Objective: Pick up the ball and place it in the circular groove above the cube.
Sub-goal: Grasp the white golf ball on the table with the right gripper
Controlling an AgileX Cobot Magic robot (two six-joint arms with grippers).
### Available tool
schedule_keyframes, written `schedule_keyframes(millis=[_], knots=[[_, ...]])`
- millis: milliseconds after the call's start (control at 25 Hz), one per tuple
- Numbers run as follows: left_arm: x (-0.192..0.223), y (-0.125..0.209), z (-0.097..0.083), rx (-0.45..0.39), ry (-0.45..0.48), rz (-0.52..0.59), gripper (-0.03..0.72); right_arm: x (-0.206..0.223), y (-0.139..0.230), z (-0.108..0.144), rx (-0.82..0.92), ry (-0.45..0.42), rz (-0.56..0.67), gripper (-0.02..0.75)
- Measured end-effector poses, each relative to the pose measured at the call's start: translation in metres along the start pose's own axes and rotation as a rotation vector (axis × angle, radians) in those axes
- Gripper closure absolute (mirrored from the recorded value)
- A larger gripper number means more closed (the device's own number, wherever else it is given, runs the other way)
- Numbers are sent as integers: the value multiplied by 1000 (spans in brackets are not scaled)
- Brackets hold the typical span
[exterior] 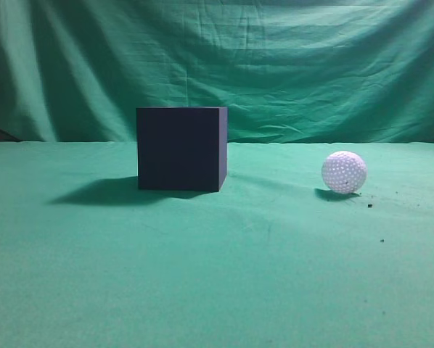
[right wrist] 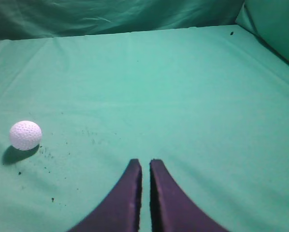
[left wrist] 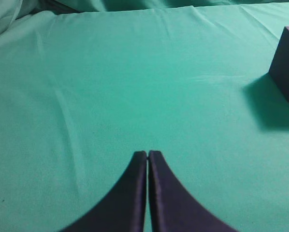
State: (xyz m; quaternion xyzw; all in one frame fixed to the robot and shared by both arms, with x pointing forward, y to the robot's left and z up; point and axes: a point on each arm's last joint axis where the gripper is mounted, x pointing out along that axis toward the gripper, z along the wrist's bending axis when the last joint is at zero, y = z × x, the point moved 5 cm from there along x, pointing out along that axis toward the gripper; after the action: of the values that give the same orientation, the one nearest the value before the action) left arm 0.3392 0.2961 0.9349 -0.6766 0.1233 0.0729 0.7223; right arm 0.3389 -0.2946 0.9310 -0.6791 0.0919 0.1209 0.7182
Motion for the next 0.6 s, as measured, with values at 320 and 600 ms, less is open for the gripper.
schedule_keyframes(millis=[320, 600], knots=[[0, 0, 0, 0, 0, 0, 688, 0, 0, 0, 0, 0, 0, 738], [0, 0, 0, 0, 0, 0, 688, 0, 0, 0, 0, 0, 0, 738]])
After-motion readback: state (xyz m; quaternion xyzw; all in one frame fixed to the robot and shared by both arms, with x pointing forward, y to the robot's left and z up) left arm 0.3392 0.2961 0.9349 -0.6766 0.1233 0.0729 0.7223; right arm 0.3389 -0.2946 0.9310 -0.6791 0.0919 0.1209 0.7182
